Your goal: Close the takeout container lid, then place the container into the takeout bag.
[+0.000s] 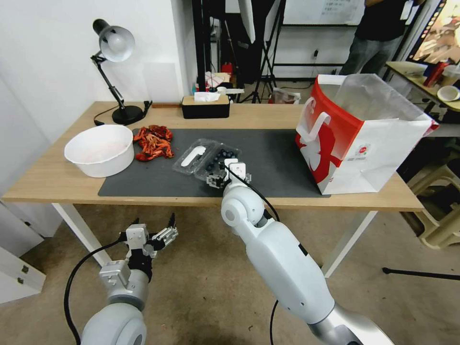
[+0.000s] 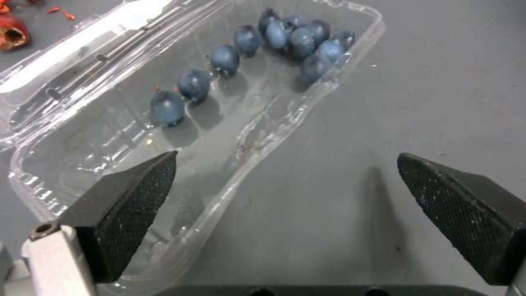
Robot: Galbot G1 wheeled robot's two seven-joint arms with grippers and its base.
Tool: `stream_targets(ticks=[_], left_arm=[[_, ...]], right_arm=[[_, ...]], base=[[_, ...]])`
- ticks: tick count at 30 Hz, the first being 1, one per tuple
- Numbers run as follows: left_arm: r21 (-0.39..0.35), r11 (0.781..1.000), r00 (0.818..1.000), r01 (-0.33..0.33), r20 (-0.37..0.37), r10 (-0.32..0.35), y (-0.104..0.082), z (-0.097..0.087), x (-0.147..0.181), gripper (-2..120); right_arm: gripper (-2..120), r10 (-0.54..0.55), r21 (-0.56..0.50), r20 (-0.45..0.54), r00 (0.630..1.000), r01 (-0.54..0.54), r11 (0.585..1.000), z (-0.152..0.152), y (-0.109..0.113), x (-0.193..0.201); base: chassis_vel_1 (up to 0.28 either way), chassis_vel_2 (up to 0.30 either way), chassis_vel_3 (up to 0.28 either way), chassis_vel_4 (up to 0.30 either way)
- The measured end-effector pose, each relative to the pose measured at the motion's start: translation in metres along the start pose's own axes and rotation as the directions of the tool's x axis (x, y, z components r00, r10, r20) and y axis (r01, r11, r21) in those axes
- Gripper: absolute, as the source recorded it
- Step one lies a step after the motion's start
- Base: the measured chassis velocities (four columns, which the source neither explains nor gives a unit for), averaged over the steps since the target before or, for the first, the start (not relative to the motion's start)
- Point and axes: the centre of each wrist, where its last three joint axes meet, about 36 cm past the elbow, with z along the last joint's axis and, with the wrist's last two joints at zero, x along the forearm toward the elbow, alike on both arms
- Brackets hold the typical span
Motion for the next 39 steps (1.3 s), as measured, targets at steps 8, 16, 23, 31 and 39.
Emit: stream_targets(ticks=[8,16,23,31,39], left_arm=[[0.001,1.000,1.000,0.001,0.003,-0.001,0.000,0.001,-0.001,100],[0.002,1.000,1.000,0.003,0.006,-0.003,0.000,0.001,-0.002,100],[0.004,1.000,1.000,0.003,0.006,-0.003,-0.002,0.002,-0.004,100],[0.006,1.000,1.000,0.002,0.001,-0.002,-0.003,0.004,-0.004,100],[0.007,1.000,1.000,0.001,0.001,-0.001,-0.004,0.004,-0.004,100]], right_arm=[[100,0.015,-0.003,0.002,1.000,-0.015,1.000,-0.001,-0.010,0.001],[100,0.030,-0.007,0.005,1.000,-0.030,1.000,-0.003,-0.022,0.003],[100,0.049,-0.013,0.002,0.999,-0.049,0.999,-0.001,-0.040,0.002],[100,0.066,-0.018,0.008,0.998,-0.065,0.998,-0.003,-0.054,0.001],[100,0.066,-0.017,0.011,0.998,-0.066,0.998,-0.002,-0.059,0.003]], base=[[0.000,0.000,0.000,0.000],[0.000,0.000,0.000,0.000],[0.000,0.000,0.000,0.000],[0.000,0.000,0.000,0.000],[0.000,0.000,0.000,0.000]])
